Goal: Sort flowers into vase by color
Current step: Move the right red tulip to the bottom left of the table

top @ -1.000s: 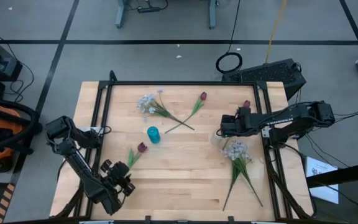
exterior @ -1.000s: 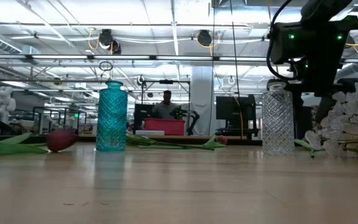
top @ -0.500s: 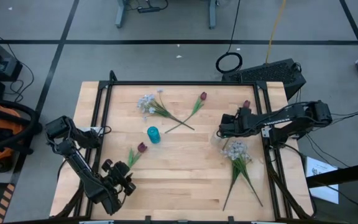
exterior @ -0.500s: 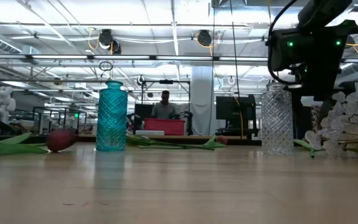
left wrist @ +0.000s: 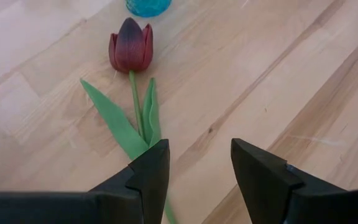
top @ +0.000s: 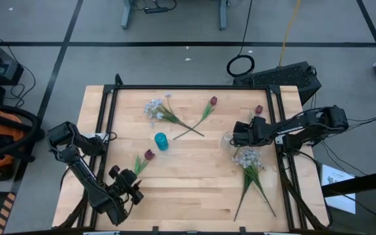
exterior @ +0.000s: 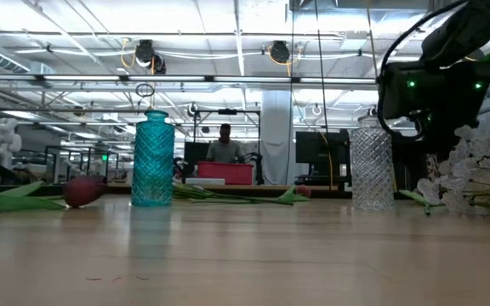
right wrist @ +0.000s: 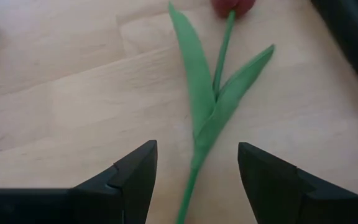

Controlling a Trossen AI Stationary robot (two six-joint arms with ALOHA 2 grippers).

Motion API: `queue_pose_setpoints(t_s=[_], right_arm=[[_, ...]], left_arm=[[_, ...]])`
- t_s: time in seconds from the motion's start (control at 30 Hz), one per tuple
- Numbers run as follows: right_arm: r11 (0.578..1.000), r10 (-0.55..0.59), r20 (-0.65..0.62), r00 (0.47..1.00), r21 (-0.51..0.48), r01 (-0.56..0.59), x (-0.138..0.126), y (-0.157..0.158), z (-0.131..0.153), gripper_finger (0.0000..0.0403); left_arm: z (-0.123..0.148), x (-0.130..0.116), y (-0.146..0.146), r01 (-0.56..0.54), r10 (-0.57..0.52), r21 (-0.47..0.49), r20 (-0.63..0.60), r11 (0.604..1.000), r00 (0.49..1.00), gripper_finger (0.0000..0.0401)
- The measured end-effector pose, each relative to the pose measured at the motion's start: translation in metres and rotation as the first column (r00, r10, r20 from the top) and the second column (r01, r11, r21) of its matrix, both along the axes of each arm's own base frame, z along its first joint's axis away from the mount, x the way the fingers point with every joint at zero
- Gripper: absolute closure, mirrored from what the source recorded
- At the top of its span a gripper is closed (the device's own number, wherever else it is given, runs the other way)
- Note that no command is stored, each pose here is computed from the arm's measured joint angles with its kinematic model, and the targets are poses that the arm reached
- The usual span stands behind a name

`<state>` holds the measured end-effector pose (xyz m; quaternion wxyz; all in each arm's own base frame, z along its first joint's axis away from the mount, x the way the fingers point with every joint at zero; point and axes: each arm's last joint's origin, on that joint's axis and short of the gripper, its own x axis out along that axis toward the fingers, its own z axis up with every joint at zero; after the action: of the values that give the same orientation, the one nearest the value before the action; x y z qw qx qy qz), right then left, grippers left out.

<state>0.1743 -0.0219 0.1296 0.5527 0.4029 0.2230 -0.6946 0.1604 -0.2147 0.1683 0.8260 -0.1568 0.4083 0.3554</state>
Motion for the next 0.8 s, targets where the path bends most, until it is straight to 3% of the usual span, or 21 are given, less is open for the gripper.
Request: queue_pose_setpoints(t_s=[0.63,0.8], right_arm=[[1.0,0.007,0.018,1.0,-0.01,-0.007,-0.016,0.001,-0.023,0.0189],[1.0,0.017,0.004,1.0,-0.017,-0.017,-0.019,0.001,-0.025,0.0218]], left_arm=[[0.0,0.0,0.0,0.002,-0.002,0.01,0.018,1.0,1.0,0.0222],[0.0,0.002,0.002,-0.006,0.006,0.012,0.023,1.0,1.0,0.0222]])
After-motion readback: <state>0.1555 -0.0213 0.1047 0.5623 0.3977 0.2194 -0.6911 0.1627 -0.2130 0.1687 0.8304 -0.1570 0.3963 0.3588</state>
